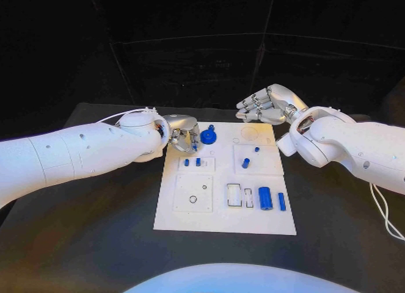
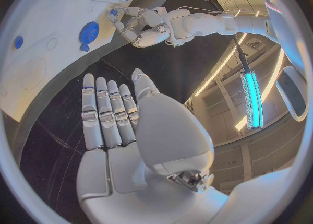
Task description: Assemble the parts on the task board
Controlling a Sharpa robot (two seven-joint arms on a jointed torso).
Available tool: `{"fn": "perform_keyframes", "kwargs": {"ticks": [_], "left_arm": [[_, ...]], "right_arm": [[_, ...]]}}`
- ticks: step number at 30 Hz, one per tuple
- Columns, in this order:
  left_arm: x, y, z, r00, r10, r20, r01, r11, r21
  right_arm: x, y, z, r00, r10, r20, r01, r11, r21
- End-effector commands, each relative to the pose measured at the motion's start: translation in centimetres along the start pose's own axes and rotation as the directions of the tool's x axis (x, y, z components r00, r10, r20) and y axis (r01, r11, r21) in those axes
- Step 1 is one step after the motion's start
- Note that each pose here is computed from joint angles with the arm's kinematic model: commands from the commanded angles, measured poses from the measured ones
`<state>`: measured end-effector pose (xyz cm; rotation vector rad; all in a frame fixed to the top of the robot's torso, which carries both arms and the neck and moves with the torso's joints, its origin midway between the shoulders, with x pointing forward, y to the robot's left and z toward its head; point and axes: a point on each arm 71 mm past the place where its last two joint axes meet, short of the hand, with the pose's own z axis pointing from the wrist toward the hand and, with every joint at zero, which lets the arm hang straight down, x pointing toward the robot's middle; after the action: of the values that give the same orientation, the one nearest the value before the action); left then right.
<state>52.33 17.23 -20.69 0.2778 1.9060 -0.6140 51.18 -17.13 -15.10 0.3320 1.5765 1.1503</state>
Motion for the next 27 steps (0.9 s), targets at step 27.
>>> {"fn": "perform_keyframes", "kwargs": {"ticks": [27], "left_arm": [[0.31,-0.13,0.49,0.999,0.000,-0.040,-0.001,1.000,-0.017]], "right_arm": [[0.09,0.23,0.04,1.000,0.004,-0.012,-0.004,1.000,-0.010]]}}
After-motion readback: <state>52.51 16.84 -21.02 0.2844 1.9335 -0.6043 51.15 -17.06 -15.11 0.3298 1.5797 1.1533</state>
